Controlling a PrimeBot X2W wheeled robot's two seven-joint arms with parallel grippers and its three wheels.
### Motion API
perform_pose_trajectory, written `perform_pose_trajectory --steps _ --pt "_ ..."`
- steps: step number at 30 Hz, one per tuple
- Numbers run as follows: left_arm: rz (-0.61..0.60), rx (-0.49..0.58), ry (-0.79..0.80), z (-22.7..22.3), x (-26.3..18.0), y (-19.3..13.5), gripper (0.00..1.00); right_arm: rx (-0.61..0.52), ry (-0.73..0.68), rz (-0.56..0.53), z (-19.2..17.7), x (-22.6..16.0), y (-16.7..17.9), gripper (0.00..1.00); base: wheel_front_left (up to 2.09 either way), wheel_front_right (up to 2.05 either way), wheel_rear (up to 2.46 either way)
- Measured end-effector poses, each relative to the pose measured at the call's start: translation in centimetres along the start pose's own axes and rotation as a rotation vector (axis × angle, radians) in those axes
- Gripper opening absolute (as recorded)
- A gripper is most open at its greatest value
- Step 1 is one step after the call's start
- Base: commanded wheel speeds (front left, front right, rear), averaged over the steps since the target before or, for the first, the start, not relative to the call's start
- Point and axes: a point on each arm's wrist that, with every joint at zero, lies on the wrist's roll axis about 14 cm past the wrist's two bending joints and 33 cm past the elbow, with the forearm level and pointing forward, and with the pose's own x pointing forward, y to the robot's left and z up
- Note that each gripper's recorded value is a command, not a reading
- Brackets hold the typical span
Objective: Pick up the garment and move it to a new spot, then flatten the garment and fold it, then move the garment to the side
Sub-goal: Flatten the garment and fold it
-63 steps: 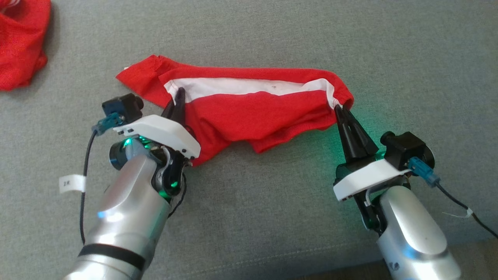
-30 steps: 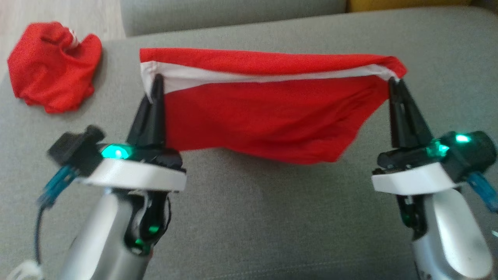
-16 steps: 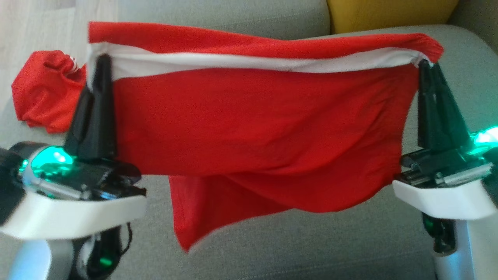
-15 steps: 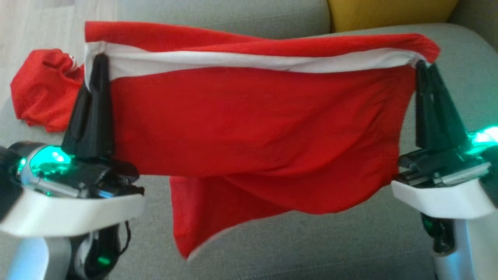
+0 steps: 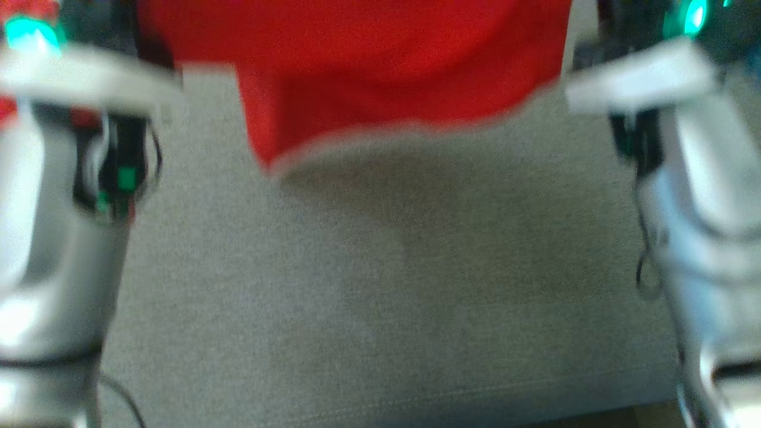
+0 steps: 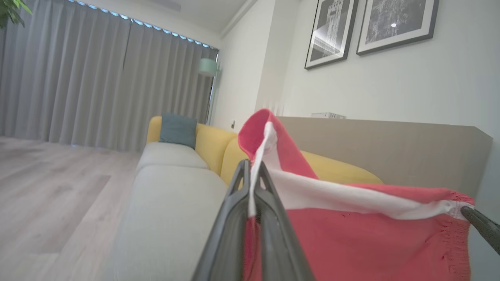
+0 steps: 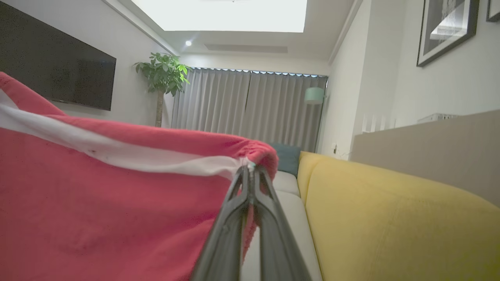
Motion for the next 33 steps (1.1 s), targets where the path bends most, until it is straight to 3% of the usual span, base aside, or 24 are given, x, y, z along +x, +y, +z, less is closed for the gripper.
perform_pose_trajectory --steps 7,10,13,17,20,27,33 --pt "-0.008 0.048 -0.125 -0.6 7.2 1.5 0.00 -0.063 -0.049 -0.046 -0.2 7.4 -2.5 0.00 0.00 0.00 0.00" --pt "0.007 0.028 -0.093 -3.4 8.3 2.5 0.00 -0.083 -0.020 -0.047 -2.7 8.6 -2.6 0.00 0.00 0.00 0.00" --pt "0.058 -0.013 -0.023 -7.8 7.3 4.5 0.00 -0.056 0.085 -0.023 -8.2 8.0 -1.3 0.00 0.00 0.00 0.00" --pt "0.139 -0.040 0.118 -14.2 3.6 7.6 0.00 0.021 0.255 -0.014 -16.0 4.5 0.4 0.00 0.00 0.00 0.00" --pt "0.187 -0.072 0.168 -16.4 1.4 8.8 0.00 0.083 0.322 -0.021 -18.9 2.3 1.4 0.00 0.00 0.00 0.00" --pt "0.177 -0.102 0.068 -13.2 0.8 7.6 0.00 0.143 0.227 -0.048 -15.5 1.4 1.4 0.00 0.00 0.00 0.00" --pt "0.178 -0.137 0.076 -11.9 -4.1 5.3 0.00 0.197 0.253 -0.061 -14.3 -3.7 2.7 0.00 0.00 0.00 0.00"
